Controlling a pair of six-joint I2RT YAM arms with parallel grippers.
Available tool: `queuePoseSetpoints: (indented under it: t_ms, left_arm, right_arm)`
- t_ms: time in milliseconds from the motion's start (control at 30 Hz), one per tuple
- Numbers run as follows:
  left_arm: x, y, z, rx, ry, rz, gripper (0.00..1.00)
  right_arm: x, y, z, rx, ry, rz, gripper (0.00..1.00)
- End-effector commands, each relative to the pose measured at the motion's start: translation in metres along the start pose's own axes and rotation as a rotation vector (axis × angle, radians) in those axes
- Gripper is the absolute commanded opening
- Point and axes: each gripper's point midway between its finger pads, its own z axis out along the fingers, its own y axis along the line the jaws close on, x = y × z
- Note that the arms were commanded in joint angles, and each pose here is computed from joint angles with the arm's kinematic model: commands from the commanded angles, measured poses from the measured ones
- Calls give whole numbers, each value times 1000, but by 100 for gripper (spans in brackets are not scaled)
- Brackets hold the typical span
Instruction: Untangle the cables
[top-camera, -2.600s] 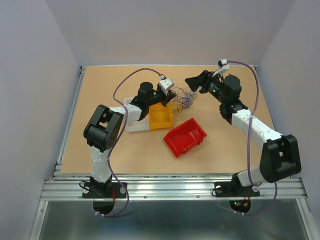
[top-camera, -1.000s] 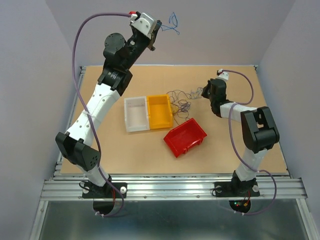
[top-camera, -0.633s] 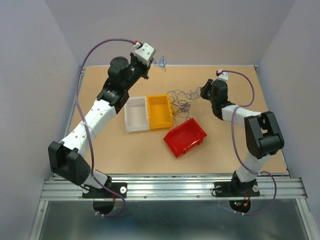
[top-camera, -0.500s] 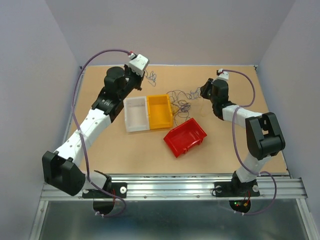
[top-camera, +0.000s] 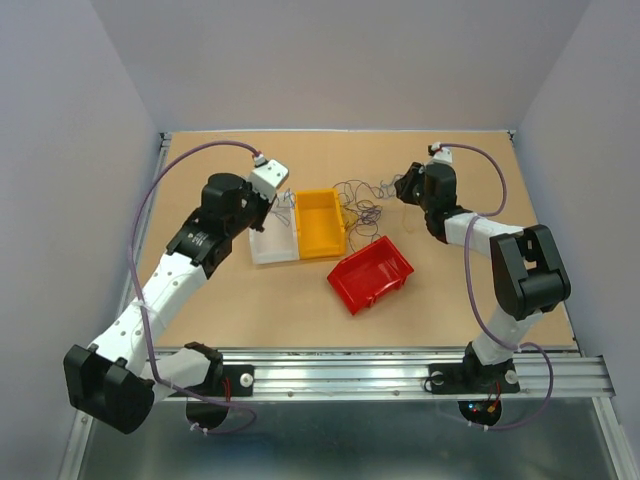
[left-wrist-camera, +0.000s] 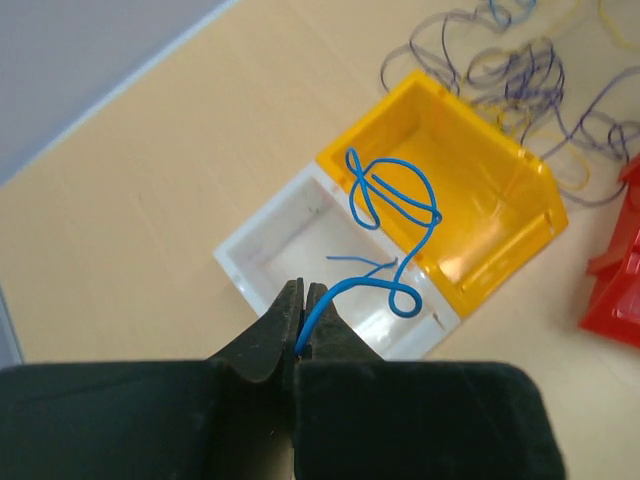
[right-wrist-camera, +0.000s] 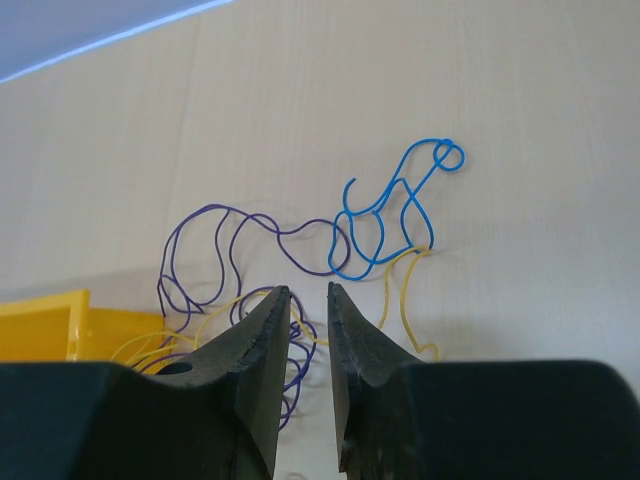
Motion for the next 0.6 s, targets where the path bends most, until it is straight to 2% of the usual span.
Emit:
queuePoseSetpoints:
  t_ms: [0,167,300,433,567]
  left_arm:
    - [38,-4,5,-7,73,17,0]
    - [71,1,20,-31,165,42,0]
    - [106,-11,39,30,259,63,0]
    - [122,-17,54,63,327,59,2]
    - [131,-5,69,9,378,49,4]
  right_arm:
    - [-9,15,-8,-69,-28,4,28]
    - [-6,20,-8,-101,-15,0,28]
    - [-4,23,-7,-124,-6,-7,28]
    - [-2,28,-7,-152,3,-17,28]
    - [-2,35,-9,-190,10,-29,27]
